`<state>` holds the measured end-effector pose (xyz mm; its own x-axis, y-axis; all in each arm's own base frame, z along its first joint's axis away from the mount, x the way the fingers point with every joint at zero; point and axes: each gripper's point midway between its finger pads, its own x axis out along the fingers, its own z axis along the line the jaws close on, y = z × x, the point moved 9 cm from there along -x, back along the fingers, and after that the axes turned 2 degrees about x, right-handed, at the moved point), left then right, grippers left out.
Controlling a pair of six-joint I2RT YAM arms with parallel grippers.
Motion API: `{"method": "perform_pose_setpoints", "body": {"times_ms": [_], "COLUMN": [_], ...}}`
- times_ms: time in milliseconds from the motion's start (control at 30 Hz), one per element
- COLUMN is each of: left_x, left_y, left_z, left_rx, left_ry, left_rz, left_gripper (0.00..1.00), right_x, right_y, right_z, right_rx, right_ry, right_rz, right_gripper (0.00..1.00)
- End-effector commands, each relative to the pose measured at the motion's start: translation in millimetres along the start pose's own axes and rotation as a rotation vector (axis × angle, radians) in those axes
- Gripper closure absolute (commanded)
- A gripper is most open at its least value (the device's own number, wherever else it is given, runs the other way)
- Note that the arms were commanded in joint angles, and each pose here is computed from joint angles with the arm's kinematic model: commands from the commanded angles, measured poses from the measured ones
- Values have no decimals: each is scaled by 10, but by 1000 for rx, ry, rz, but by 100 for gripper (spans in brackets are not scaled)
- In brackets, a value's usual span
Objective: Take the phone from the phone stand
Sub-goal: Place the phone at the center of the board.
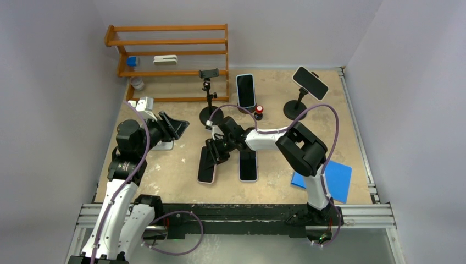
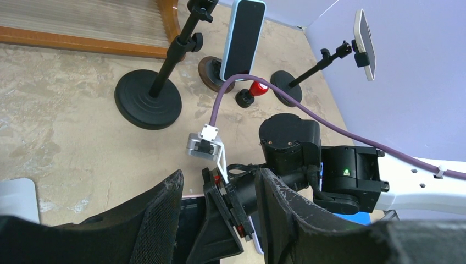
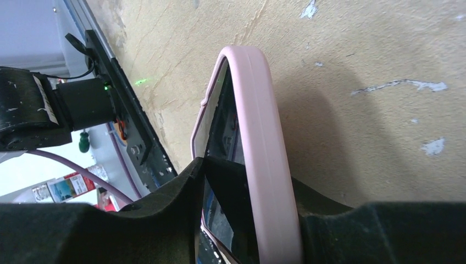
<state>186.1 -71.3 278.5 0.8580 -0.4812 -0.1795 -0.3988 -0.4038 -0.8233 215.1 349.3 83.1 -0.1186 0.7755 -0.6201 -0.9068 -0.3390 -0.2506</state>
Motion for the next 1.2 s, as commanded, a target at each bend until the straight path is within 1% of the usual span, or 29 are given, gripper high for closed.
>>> {"method": "perform_pose_setpoints", "body": {"times_ms": [0,133,200,267,333,567,1167], "left_x": [-5,1,2,5,8,10,4], "left_y": [-23,-21,-17,-15,-15,-9,-9], "left_z": [-17,-15,-14,-12,-13,-13,-14], "left_rx": [32,32,30,30,29,27,29], "left_ry": [10,12,13,14,16,18,16], "left_rz": [-22,-20,-18,-16,-15,-13,-14], "left_gripper": [51,51,51,51,51,51,51], "right_x": [-134,-161,-172,-181,-180,-168,-222], "right_y": [-148,-135,-121,-113,-106,-102,-107], "right_z": [-410,-456,-463,-464,-468,-502,-643], "right_rx": [-45,-46,-55,-63,-69,-60,-38], "right_ry": [256,273,277,276,273,295,393], "right_rz": [-140,-146,-149,-152,-150,-151,-186], "right_gripper": [56,54,49,41,39,37,38]}}
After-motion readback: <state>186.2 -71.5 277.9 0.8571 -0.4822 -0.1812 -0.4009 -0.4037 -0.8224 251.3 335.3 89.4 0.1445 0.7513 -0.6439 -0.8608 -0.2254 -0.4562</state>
